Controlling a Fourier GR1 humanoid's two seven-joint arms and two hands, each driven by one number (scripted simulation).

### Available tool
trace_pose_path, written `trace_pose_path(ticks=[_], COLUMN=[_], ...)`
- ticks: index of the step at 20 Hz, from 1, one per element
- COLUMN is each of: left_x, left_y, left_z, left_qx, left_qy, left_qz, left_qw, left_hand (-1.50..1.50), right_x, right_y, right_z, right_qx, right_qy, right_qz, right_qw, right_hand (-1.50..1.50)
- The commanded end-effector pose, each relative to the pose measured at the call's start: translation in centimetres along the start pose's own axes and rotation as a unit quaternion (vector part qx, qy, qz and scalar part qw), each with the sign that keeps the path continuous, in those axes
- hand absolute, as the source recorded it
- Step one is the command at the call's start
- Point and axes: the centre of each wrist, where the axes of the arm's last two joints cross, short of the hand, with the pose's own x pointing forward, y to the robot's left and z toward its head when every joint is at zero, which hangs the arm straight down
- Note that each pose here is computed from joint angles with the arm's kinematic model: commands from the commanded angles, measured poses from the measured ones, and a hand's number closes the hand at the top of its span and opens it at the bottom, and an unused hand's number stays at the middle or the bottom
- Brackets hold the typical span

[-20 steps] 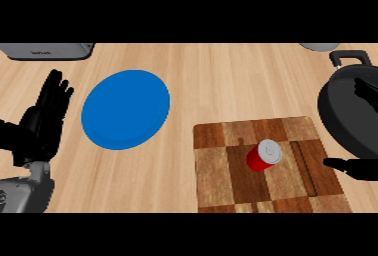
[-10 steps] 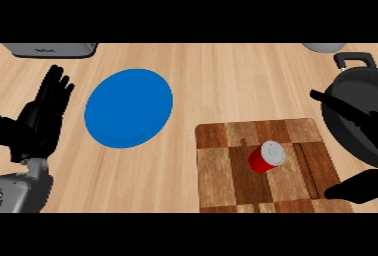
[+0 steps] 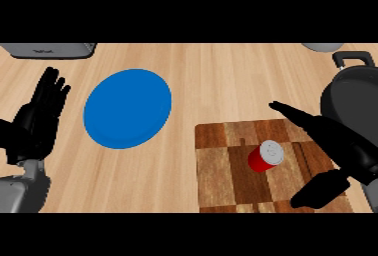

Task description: Pick the can from the cutting board and place it in the pot

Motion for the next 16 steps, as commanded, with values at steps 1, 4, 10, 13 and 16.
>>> trace_pose_path(ticks=[1,4,10,13,16], left_x=[0.1,-0.1,-0.1,0.0,-0.5], left_y=[0.8,-0.2,-1.0,1.3,0.0], left_z=[0.8,-0.2,1.8,0.0,0.4], left_qx=[0.004,0.005,0.003,-0.005,0.001], left_qy=[0.004,0.004,-0.004,-0.001,-0.009], left_qz=[-0.008,0.002,0.001,0.006,-0.002], left_qw=[1.0000,1.0000,1.0000,1.0000,1.0000], left_hand=[0.00,0.00,0.00,0.00,0.00], right_x=[2.1,0.6,-1.2,0.9,-0.6], right_y=[1.4,3.1,3.9,4.6,5.2], right_z=[-0.6,-0.3,-1.5,-4.0,-2.2], right_qx=[0.005,0.011,0.016,0.013,0.019], right_qy=[0.009,0.024,0.073,0.067,0.059], right_qz=[-0.001,0.006,0.043,0.033,0.029], right_qw=[1.000,1.000,0.996,0.997,0.998], right_hand=[-1.50,-1.50,-1.50,-1.50,-1.50])
